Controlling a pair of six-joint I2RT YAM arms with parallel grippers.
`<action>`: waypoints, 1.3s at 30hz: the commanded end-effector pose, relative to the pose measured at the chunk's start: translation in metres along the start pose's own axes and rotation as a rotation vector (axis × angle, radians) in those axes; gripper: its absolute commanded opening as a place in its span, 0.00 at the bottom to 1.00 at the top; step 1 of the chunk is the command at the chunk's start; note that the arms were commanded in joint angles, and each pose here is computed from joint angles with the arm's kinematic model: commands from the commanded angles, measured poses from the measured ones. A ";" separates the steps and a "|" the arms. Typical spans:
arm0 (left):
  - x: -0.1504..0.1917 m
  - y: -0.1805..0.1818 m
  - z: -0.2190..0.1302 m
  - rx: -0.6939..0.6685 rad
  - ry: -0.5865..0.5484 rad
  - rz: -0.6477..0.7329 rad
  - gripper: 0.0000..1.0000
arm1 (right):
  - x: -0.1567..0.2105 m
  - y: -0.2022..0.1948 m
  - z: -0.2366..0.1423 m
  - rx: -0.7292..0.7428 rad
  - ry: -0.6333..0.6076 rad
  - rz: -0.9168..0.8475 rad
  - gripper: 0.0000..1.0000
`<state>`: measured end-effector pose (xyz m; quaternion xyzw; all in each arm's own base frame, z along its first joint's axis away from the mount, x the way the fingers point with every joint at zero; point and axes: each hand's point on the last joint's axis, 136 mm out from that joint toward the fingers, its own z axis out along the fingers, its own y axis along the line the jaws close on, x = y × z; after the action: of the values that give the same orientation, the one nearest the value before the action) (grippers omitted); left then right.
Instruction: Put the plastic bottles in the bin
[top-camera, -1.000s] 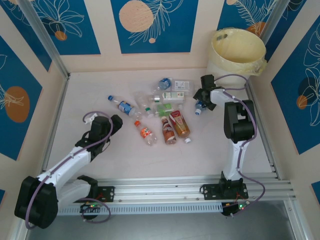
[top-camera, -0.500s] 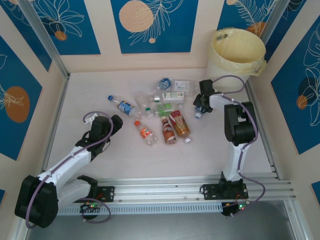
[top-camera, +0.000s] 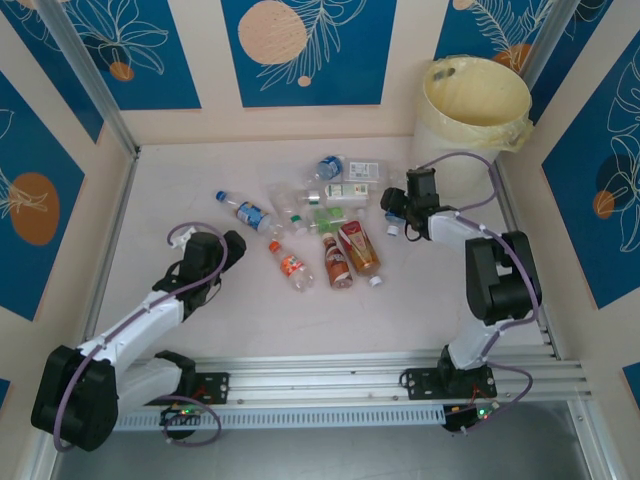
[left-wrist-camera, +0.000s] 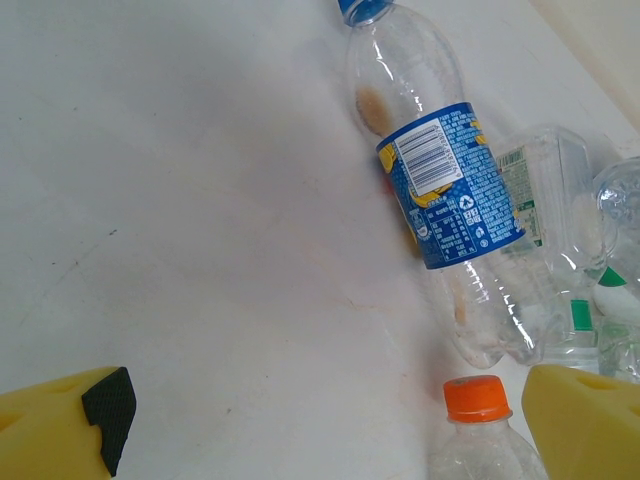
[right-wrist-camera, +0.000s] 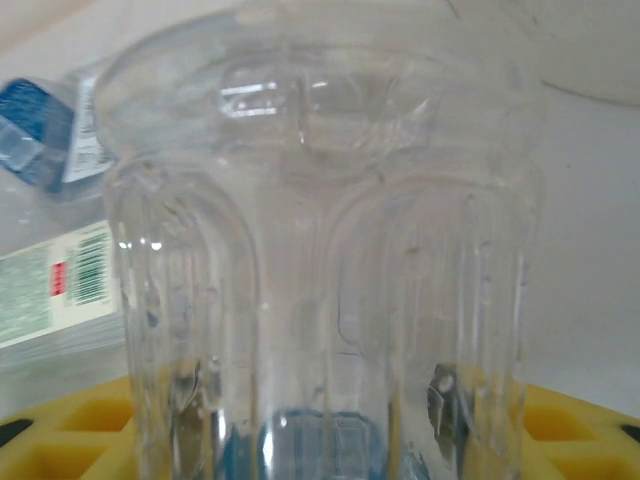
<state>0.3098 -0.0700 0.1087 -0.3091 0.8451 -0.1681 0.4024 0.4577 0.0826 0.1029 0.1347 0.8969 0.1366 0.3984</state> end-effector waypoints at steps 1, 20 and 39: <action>-0.005 0.002 0.000 -0.004 -0.010 -0.013 1.00 | -0.035 0.041 -0.032 -0.197 -0.157 -0.031 0.33; -0.006 -0.051 -0.005 0.248 0.021 0.068 1.00 | -0.156 0.089 -0.182 -0.388 -0.547 -0.113 0.29; -0.007 -0.041 -0.006 0.219 0.007 0.035 1.00 | -0.332 0.020 -0.182 0.019 -0.808 -0.131 0.29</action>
<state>0.3264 -0.1044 0.1381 -0.2376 0.8330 -0.2588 0.4273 0.5328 -0.0061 0.4370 0.0885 0.6927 0.0929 0.7097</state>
